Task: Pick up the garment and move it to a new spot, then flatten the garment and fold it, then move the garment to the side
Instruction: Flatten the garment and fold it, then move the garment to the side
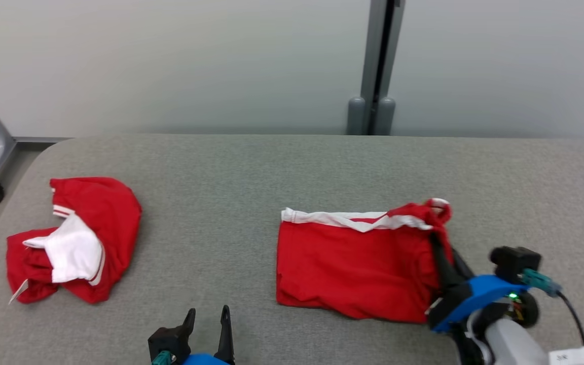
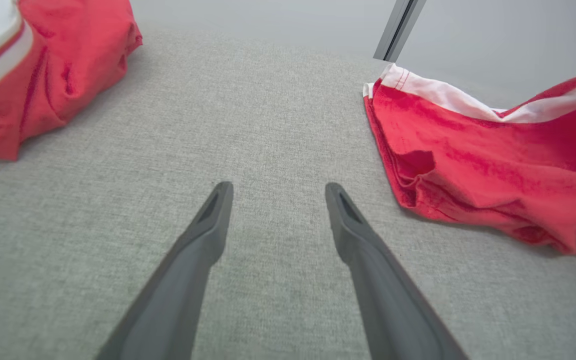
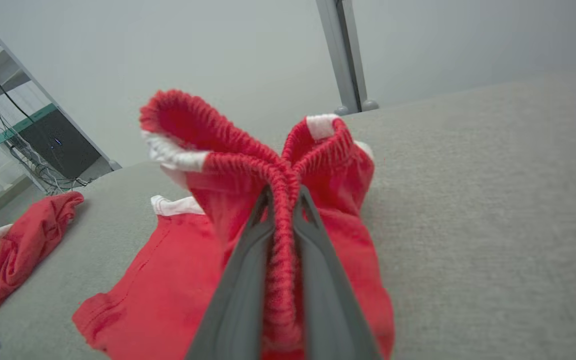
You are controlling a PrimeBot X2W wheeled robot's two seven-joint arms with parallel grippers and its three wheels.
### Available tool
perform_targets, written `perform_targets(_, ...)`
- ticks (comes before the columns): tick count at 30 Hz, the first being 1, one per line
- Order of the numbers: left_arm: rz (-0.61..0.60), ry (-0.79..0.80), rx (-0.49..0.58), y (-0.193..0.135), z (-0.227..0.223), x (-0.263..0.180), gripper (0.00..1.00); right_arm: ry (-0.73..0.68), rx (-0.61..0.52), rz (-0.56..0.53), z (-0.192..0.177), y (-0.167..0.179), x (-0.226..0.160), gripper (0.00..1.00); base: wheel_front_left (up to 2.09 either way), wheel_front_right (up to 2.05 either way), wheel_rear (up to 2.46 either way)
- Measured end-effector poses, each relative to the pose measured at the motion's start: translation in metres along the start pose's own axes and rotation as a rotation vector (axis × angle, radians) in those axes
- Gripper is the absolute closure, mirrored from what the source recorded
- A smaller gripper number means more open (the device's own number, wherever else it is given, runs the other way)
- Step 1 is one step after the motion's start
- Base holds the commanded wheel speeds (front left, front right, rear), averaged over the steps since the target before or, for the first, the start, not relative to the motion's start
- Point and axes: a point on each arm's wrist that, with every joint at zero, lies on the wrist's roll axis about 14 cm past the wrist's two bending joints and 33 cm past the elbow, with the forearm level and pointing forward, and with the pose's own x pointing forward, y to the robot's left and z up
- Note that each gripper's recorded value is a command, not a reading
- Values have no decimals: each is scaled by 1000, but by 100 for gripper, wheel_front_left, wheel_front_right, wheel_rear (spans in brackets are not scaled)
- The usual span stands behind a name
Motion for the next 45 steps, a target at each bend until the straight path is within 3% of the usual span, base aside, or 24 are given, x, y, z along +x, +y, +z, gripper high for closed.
perform_targets(6,44,2,-22,14,-5,-14,0,47,86,197,-6,80,15,100,0,0,0)
perform_targets(13,127,11,-44,38,-16,-34,0,119,69,299,-25,124,30,100,0,0,0)
perform_targets(14,141,16,-50,42,-19,-36,0,128,58,303,-29,126,33,86,0,0,0)
perform_targets(15,155,24,-55,45,-22,-39,0,138,48,307,-33,128,35,26,0,0,0)
perform_targets(16,167,32,-59,48,-25,-41,0,147,43,310,-37,129,37,0,0,0,0)
perform_targets(24,179,33,-60,52,-24,-36,0,123,59,280,-34,118,35,0,0,0,0)
perform_targets(29,103,-27,-28,34,2,-16,0,11,35,171,-1,73,32,0,0,0,0)
perform_targets(35,-4,-132,39,4,43,8,0,-82,-70,4,23,6,5,0,0,0,0)
perform_targets(40,-64,-190,120,-13,62,13,0,-106,-140,-83,27,-25,-24,0,0,0,0)
perform_targets(45,-74,-156,143,-15,43,1,0,-67,-165,-126,9,-38,-51,0,0,0,0)
